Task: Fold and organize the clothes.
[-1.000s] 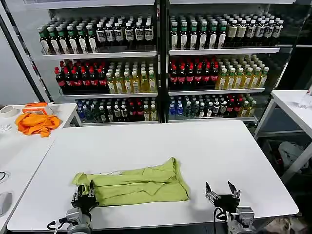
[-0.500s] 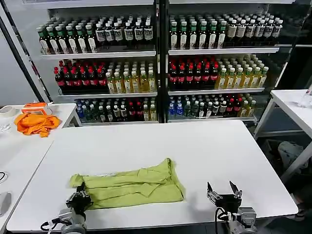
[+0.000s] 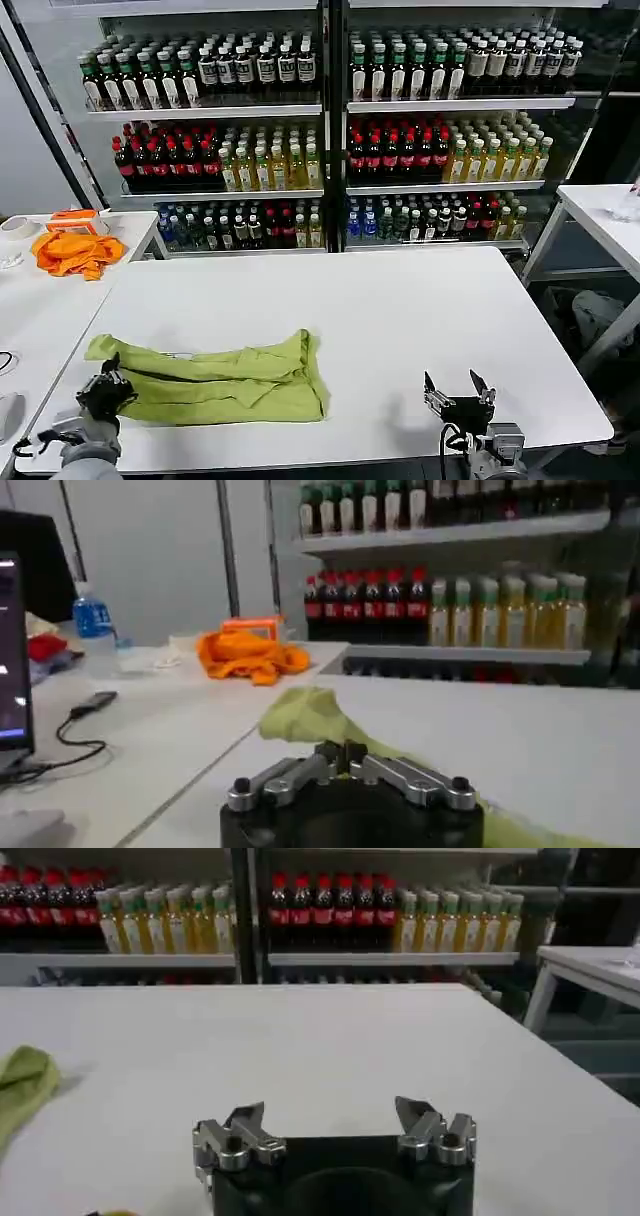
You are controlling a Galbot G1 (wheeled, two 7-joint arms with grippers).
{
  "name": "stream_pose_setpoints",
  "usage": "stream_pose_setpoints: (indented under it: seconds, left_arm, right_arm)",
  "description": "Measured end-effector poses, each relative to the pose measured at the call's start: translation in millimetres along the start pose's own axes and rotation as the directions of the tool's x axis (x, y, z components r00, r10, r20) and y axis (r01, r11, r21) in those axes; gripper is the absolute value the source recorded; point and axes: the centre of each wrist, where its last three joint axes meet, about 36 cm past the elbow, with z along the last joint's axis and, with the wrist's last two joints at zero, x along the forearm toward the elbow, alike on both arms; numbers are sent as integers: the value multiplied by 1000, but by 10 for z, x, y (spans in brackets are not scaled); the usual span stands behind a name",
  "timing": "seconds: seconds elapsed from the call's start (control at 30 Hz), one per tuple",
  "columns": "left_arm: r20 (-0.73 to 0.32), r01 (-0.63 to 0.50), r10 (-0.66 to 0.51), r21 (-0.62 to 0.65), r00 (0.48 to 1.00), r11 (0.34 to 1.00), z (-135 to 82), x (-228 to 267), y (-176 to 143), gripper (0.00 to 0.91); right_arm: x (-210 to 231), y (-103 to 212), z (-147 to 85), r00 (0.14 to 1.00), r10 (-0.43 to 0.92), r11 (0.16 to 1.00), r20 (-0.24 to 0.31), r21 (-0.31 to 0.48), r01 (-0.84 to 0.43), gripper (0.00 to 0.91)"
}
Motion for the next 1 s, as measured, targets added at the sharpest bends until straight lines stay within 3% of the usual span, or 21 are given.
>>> stream_pose_setpoints:
  seconds: [0.33, 0.53, 0.87, 0.9, 0.93, 0.97, 1.0]
  left_arm:
    - [-31, -196, 211, 261, 977, 945, -268, 257, -498, 20]
    - [-69, -281, 328, 370, 942, 885, -215, 358, -845, 20]
    - [-118, -346, 436, 441, 892, 828, 11, 388, -1414, 20]
    - [-121, -353, 444, 441, 888, 825, 33, 389, -1462, 60]
    - [-124, -360, 452, 440, 883, 823, 57, 388, -1510, 373]
    - [-126, -366, 459, 438, 879, 821, 76, 384, -1550, 907]
    - [-128, -374, 468, 435, 875, 819, 92, 383, -1590, 907]
  right_arm:
    - [15, -50, 15, 1000, 13, 1000, -3, 4, -13, 907]
    - [24, -33, 71, 1000, 11, 1000, -11, 4, -11, 907]
    - [42, -49, 83, 1000, 15, 1000, -9, 8, -15, 907]
    - [47, -46, 80, 1000, 15, 1000, -8, 8, -15, 907]
    - [51, -43, 82, 1000, 15, 1000, -7, 7, -15, 907]
    - [55, -41, 85, 1000, 15, 1000, -8, 6, -15, 907]
    - [58, -38, 89, 1000, 15, 1000, -9, 7, -15, 907]
